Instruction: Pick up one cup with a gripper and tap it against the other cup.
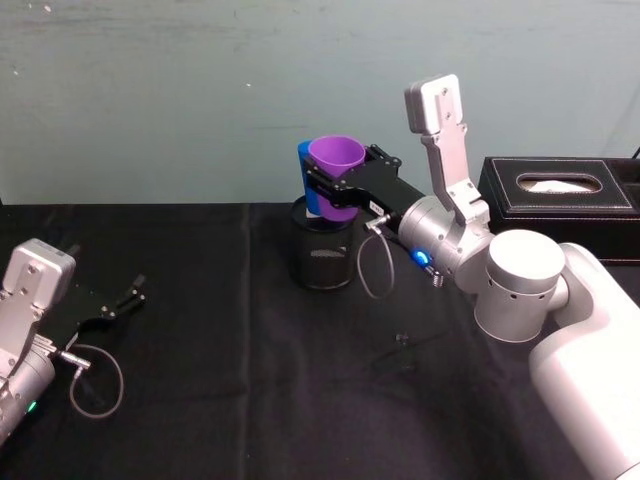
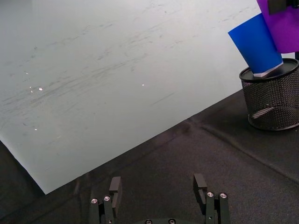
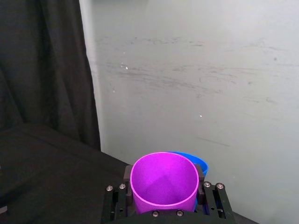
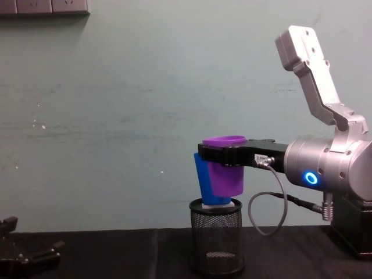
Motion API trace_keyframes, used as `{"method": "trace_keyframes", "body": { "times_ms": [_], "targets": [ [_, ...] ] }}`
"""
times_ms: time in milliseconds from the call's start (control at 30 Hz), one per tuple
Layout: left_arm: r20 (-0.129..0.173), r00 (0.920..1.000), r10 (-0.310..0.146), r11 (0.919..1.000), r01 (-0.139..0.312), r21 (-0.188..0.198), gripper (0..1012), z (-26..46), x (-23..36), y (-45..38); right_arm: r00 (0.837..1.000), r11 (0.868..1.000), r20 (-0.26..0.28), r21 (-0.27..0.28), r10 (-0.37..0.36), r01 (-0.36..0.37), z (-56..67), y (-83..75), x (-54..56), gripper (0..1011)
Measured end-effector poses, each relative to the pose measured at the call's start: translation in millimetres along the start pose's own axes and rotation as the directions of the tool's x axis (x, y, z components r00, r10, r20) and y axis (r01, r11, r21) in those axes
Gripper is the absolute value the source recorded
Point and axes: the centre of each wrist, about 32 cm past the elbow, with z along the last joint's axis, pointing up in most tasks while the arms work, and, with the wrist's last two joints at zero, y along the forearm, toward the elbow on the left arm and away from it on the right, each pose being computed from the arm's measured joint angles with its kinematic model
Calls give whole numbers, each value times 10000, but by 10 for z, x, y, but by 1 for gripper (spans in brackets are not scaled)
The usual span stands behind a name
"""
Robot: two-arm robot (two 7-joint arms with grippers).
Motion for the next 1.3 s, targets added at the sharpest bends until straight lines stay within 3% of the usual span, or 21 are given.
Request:
{"method": "trace_keyframes", "body": {
  "times_ms": [1300],
  "targets": [
    [1, 10000, 0, 10000, 0, 0, 1000, 0, 0, 0, 10000, 10000, -20, -10, 47, -47, -1, -3, 2, 736]
  ]
}}
